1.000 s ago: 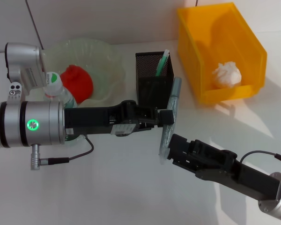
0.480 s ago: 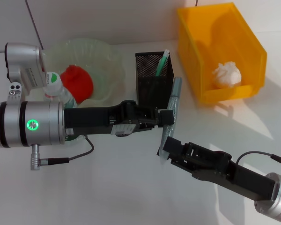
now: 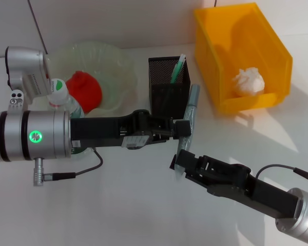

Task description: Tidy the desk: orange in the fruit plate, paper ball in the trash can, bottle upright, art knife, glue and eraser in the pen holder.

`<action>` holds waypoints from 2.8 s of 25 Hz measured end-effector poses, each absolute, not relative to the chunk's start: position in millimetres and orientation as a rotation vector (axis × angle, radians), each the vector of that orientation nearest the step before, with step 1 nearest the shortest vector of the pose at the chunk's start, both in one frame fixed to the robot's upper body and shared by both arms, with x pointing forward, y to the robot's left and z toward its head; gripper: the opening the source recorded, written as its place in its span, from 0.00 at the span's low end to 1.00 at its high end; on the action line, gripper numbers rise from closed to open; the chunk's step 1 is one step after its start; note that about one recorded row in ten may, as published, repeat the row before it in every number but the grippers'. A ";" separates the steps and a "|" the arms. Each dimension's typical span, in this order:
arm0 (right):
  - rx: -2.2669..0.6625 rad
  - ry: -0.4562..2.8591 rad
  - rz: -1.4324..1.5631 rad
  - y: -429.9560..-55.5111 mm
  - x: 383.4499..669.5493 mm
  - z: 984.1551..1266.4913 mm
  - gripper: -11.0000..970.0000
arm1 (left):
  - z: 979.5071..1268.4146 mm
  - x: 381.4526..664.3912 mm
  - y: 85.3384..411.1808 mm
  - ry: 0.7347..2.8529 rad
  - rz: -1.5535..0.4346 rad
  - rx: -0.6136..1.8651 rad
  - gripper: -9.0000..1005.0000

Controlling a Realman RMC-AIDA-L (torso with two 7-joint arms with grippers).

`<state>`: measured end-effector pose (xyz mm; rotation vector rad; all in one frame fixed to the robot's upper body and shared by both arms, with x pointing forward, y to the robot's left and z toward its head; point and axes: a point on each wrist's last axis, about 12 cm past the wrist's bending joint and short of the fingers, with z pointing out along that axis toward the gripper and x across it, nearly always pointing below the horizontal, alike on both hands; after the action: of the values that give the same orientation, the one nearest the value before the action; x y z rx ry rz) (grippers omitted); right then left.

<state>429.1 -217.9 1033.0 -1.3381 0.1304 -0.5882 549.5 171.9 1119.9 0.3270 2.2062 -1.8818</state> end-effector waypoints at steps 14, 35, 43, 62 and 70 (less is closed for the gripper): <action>-1.352 0.113 -0.616 -216.9 429.9 1031.9 0.29 | 1120.1 548.8 171.1 2.196 -1.893 0.329 0.13; -1.346 0.094 -0.633 -215.4 428.1 1032.2 0.15 | 1121.5 548.0 164.3 2.188 -1.905 0.374 0.18; -1.343 0.092 -0.642 -215.7 426.7 1032.2 0.15 | 1122.7 548.2 168.9 2.148 -1.910 0.354 0.34; -0.587 0.759 -0.134 -260.6 465.5 1072.3 0.15 | 1145.2 525.2 191.7 1.608 -1.695 0.733 0.62; -0.505 0.879 0.097 -230.4 492.8 1073.9 0.15 | 1095.6 503.7 221.6 1.353 -1.202 0.851 0.61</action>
<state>492.8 -230.4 1073.9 -0.5052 0.8790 0.0970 503.7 221.6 1095.6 0.8505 1.3531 -1.2024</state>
